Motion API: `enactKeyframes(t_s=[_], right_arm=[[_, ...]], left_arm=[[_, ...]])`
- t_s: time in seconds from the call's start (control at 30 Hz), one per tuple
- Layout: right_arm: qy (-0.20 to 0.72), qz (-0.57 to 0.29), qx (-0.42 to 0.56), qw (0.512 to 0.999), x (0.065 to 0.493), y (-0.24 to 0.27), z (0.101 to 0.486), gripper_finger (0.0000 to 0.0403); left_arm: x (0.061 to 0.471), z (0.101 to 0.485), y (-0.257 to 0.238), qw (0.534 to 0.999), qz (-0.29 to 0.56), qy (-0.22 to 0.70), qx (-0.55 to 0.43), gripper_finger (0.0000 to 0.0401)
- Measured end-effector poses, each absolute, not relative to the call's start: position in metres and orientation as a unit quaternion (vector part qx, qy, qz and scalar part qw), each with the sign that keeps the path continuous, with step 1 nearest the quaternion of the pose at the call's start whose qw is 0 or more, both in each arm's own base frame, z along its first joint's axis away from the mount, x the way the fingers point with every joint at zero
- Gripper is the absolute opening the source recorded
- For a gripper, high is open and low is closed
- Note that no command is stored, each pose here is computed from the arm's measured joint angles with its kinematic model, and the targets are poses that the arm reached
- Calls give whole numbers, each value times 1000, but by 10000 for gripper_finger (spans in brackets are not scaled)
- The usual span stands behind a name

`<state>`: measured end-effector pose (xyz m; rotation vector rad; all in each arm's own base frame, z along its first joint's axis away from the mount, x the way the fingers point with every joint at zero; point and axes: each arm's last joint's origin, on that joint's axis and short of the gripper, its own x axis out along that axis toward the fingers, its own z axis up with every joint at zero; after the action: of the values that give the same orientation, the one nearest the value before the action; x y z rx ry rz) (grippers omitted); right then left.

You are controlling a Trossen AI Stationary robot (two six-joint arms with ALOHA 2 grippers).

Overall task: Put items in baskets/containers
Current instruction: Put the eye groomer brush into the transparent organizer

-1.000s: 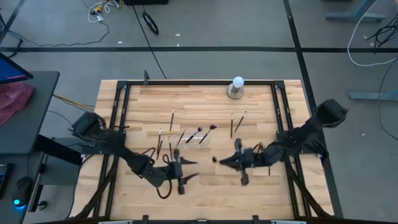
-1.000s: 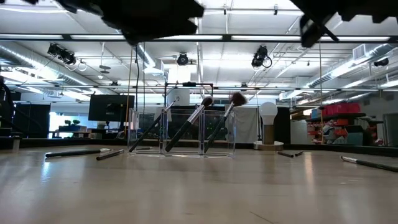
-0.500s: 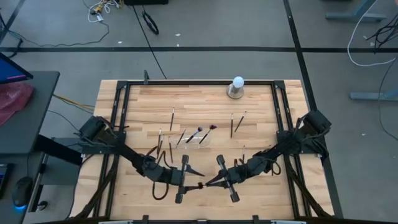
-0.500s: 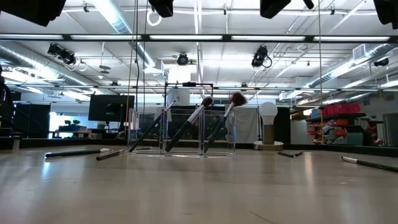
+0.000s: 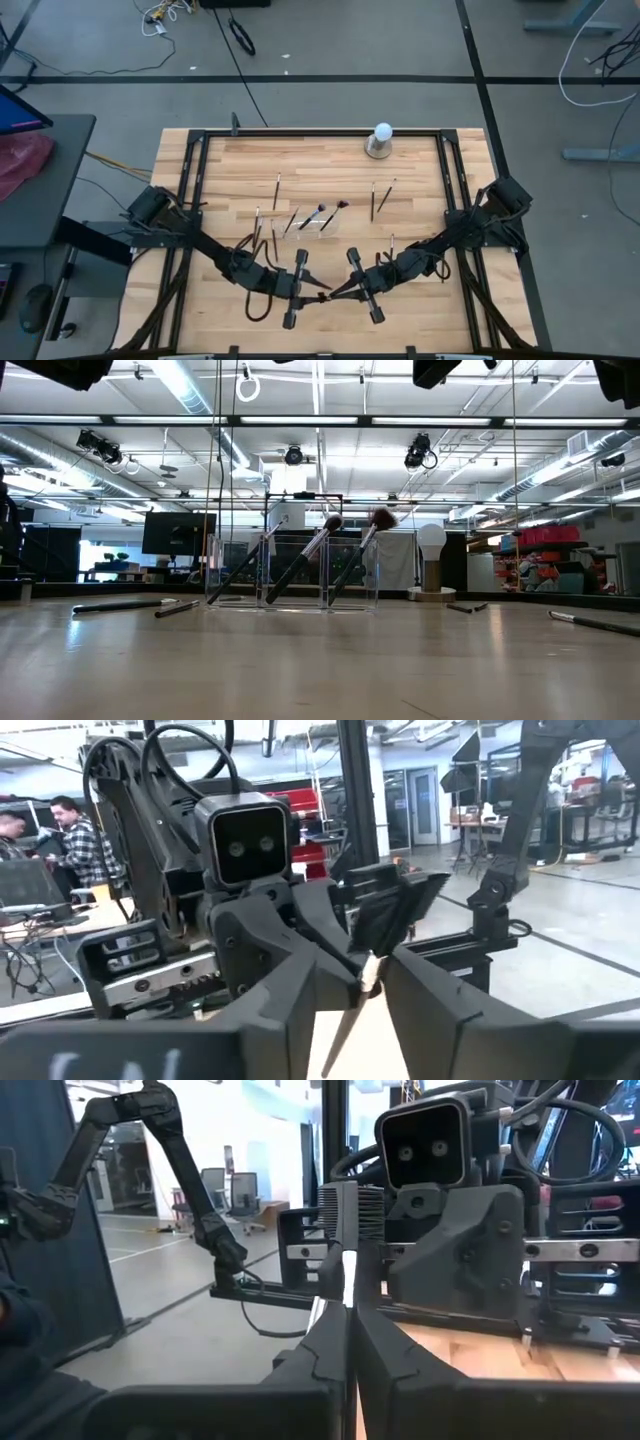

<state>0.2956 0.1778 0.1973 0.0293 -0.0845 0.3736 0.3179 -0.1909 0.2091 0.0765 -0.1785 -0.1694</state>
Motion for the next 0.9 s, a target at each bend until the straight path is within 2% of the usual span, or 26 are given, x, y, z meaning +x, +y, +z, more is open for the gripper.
enactKeyframes(t_s=[0.3, 0.57, 0.77, 0.9], right_arm=[[-30, 185, 17, 982, 296, 178, 195, 15], [34, 140, 9, 990, 295, 175, 187, 64], [105, 86, 20, 991, 286, 166, 193, 90], [113, 81, 28, 990, 284, 165, 196, 93]], left_arm=[[318, 209, -192, 990, -100, -89, 40, 17], [308, 216, -197, 996, -57, -54, 46, 17], [281, 239, -201, 998, 16, 9, 68, 17], [256, 255, -195, 992, 91, 57, 67, 17]])
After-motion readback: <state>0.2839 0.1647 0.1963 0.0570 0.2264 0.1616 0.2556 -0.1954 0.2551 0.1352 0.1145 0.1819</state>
